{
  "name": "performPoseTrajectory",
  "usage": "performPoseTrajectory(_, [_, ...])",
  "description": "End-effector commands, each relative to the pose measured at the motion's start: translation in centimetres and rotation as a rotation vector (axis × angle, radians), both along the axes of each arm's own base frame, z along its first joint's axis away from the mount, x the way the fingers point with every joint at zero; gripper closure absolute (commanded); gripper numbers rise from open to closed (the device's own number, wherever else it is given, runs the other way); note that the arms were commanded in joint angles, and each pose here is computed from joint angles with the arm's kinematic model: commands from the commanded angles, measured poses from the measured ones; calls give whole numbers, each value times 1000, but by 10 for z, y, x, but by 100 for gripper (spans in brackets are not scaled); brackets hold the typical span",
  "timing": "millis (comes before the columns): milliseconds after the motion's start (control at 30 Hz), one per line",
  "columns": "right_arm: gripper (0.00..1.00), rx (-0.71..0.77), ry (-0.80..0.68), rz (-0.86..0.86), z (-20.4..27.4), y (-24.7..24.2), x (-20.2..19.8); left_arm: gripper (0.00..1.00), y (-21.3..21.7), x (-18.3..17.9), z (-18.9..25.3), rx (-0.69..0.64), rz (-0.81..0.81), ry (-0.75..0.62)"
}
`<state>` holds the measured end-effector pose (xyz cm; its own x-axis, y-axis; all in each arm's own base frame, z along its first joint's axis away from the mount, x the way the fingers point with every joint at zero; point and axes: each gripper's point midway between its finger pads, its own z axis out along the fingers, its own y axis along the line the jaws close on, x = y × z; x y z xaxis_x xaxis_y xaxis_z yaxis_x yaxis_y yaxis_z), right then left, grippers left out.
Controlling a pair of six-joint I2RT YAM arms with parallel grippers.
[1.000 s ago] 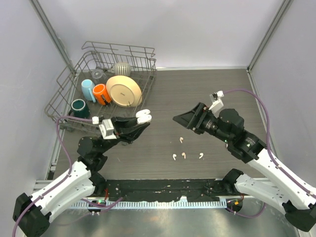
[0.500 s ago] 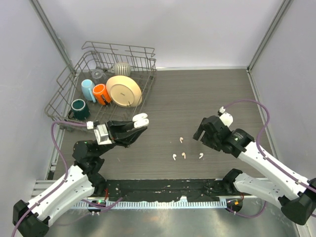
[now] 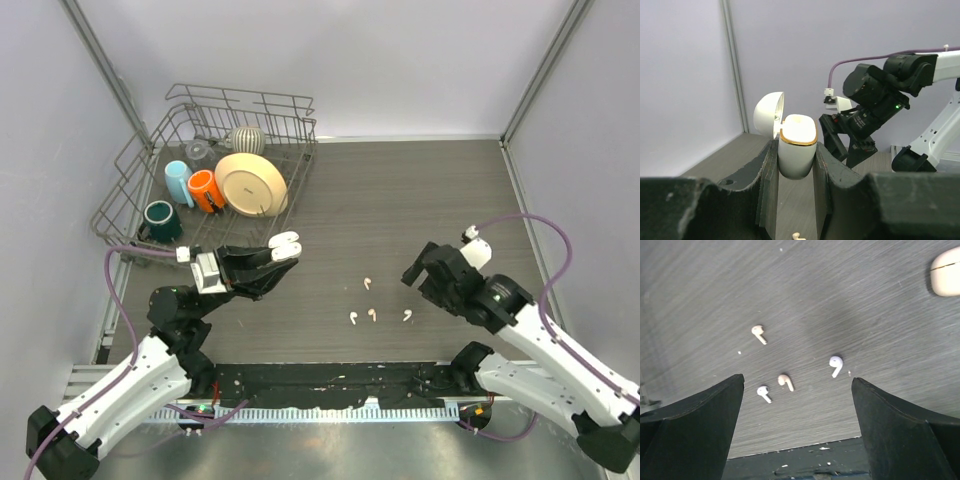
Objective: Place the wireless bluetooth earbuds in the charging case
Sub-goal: Adjust the earbud at the center of the board.
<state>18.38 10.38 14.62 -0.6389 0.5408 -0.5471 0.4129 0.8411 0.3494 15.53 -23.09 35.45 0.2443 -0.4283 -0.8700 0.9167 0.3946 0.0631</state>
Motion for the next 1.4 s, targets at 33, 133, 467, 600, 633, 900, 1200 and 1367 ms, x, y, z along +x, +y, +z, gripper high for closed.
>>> performPoseTrajectory(33, [6, 85, -113, -62, 8, -5, 5, 100, 6, -5, 13, -50, 9, -43])
performPoseTrajectory(133, [6, -4, -93, -31, 11, -11, 6, 100, 8, -6, 16, -55, 12, -46])
performPoseTrajectory(467, [6, -284, 107, -48, 11, -13, 26, 100, 6, -3, 16, -50, 14, -46])
performPoseTrajectory(600, [9, -165, 134, -63, -5, 1, 17, 100, 7, -5, 19, -57, 14, -55])
performPoseTrajectory(633, [11, -144, 142, -85, -9, 1, 14, 100, 8, -6, 19, -60, 13, -57])
performPoseTrajectory(900, [20, -31, 224, -183, -43, 3, -10, 100, 9, -2, 13, -54, 32, -40])
performPoseTrajectory(1200, [31, -61, 245, -124, -59, 16, 2, 100, 6, -4, 14, -46, 13, -39])
performPoseTrajectory(1367, [37, -81, 284, -79, -75, 23, 3, 100, 9, -5, 14, -46, 23, -34])
